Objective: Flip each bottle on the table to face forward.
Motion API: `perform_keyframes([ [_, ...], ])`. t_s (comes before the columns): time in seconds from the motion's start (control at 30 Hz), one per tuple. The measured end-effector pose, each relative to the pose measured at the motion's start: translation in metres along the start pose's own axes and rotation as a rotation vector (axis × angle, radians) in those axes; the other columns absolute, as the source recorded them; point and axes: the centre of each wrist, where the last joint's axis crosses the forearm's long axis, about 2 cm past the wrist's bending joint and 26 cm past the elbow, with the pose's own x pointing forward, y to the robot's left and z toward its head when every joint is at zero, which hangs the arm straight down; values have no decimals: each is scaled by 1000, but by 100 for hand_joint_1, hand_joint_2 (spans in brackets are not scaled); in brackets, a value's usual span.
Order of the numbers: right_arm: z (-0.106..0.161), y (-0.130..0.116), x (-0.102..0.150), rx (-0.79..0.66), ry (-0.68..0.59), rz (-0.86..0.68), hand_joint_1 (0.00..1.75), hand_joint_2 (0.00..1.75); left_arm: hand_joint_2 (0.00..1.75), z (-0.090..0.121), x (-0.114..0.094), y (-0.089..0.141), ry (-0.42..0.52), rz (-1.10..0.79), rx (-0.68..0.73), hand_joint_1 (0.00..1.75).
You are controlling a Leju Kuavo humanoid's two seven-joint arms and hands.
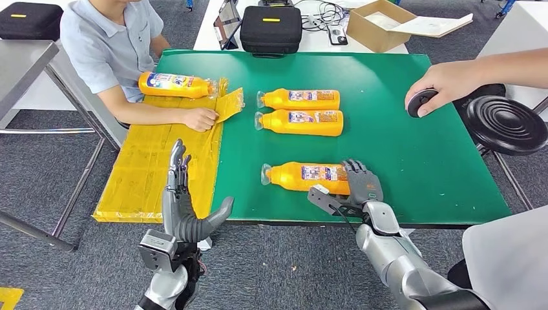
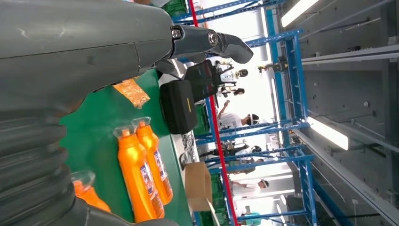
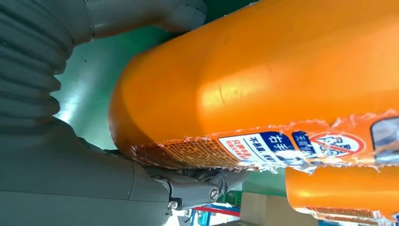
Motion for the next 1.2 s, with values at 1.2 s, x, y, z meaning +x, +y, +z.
perform_keyframes([
  [1.2, 20, 7, 51, -568, -166, -849, 175, 175, 175, 11, -4, 23, 297, 294, 171, 0],
])
